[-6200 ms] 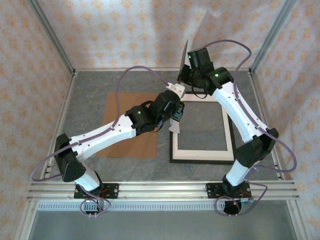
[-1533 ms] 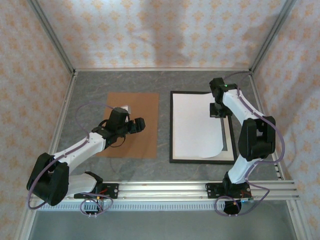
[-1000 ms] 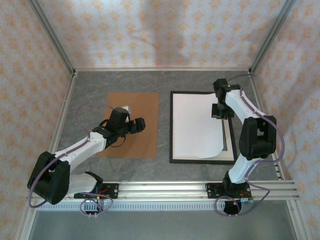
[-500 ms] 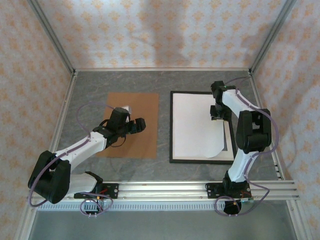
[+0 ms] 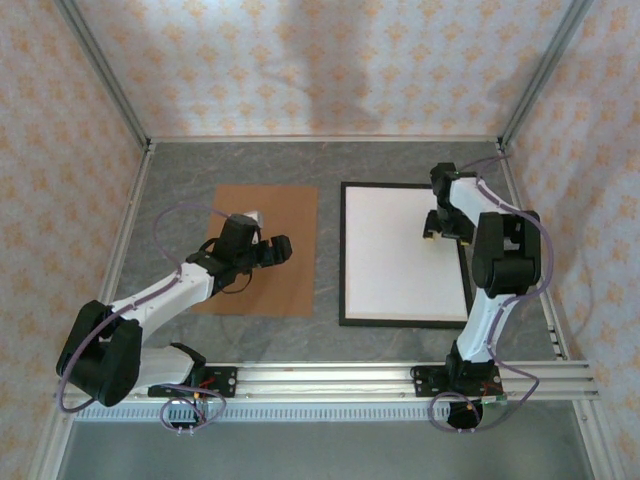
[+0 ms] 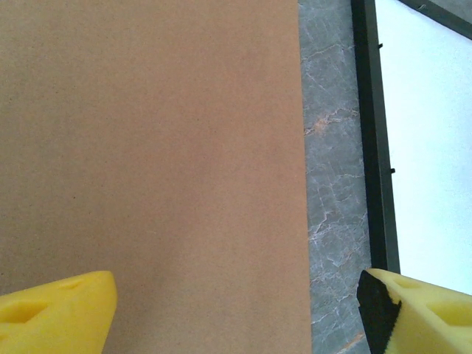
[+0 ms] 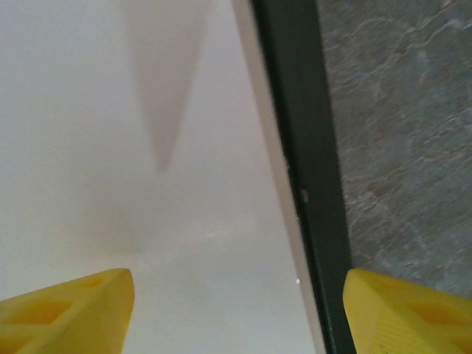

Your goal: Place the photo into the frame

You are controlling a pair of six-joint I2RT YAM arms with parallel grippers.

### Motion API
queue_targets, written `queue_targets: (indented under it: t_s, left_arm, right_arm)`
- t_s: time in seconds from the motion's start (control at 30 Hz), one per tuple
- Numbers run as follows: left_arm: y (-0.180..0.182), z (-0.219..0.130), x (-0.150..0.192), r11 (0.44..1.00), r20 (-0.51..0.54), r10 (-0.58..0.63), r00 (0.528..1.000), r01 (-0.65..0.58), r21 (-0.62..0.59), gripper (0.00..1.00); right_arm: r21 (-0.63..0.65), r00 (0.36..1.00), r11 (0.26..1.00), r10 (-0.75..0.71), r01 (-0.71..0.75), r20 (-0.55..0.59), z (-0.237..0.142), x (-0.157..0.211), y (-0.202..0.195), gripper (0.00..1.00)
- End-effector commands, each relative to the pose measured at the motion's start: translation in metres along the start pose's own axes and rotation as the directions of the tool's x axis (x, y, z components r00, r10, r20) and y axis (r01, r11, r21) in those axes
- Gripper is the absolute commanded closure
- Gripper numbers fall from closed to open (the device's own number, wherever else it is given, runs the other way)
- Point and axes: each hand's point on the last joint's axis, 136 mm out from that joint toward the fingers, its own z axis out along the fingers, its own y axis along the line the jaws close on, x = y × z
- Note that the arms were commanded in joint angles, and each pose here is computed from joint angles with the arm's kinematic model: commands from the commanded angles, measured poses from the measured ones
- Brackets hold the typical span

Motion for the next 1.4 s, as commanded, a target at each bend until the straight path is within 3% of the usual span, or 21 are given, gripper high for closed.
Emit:
queue_targets:
  t_s: [0.0, 0.1, 0.17, 0.27, 0.4, 0.53, 0.63, 0.77, 0.93, 1.17, 1.37]
  left_arm:
    - [-0.002, -0.003, -0.015, 0.999, 0.033, 0.048, 0.998, -0.047, -0.02, 0.14]
    - [0.003, -0.005, -0.017, 0.996, 0.037, 0.071, 0.997, -0.069, -0.05, 0.11]
    - [0.01, -0.007, -0.021, 0.993, 0.046, 0.084, 0.995, -0.08, -0.086, 0.08]
    - [0.032, -0.013, -0.033, 0.984, 0.071, 0.075, 0.995, -0.062, -0.169, 0.05]
    - [0.074, -0.016, -0.059, 0.964, 0.127, -0.039, 0.991, 0.071, -0.256, 0.03]
    - [0.108, 0.0, -0.082, 0.947, 0.102, -0.17, 0.98, 0.191, -0.259, 0.03]
    - [0.129, 0.008, -0.096, 0.934, 0.073, -0.203, 0.976, 0.216, -0.284, 0.03]
    - [0.156, 0.017, -0.1, 0.918, -0.005, -0.195, 0.981, 0.18, -0.352, 0.03]
    - [0.172, 0.03, -0.091, 0.911, -0.156, -0.157, 0.975, 0.081, -0.405, 0.04]
    - [0.188, 0.032, -0.086, 0.889, -0.215, -0.133, 0.968, 0.02, -0.458, 0.04]
    - [0.192, 0.036, -0.072, 0.89, -0.228, -0.158, 0.961, 0.038, -0.455, 0.04]
  right_arm:
    - [0.042, 0.996, 0.998, 0.036, -0.039, 0.079, -0.018, -0.016, -0.012, 0.21]
    - [0.021, 0.991, 0.998, 0.053, -0.056, 0.125, -0.034, -0.019, -0.014, 0.16]
    - [-0.058, 0.981, 0.998, 0.041, -0.031, 0.19, -0.054, -0.021, 0.002, 0.14]
    - [-0.241, 0.946, 0.965, -0.026, 0.108, 0.322, -0.098, -0.01, 0.064, 0.13]
    - [-0.414, 0.889, 0.858, -0.1, 0.304, 0.446, -0.149, 0.024, 0.166, 0.12]
    - [-0.483, 0.888, 0.809, -0.097, 0.334, 0.45, -0.158, 0.05, 0.245, 0.12]
    - [-0.496, 0.899, 0.805, -0.101, 0.326, 0.425, -0.152, 0.064, 0.292, 0.14]
    - [-0.453, 0.922, 0.853, -0.08, 0.26, 0.378, -0.137, 0.068, 0.321, 0.16]
    - [-0.503, 0.958, 0.851, 0.0, 0.151, 0.286, -0.107, 0.072, 0.344, 0.17]
    - [-0.507, 0.972, 0.853, -0.006, 0.128, 0.236, -0.085, 0.08, 0.36, 0.18]
    - [-0.525, 0.98, 0.843, -0.011, 0.117, 0.2, -0.075, 0.088, 0.372, 0.19]
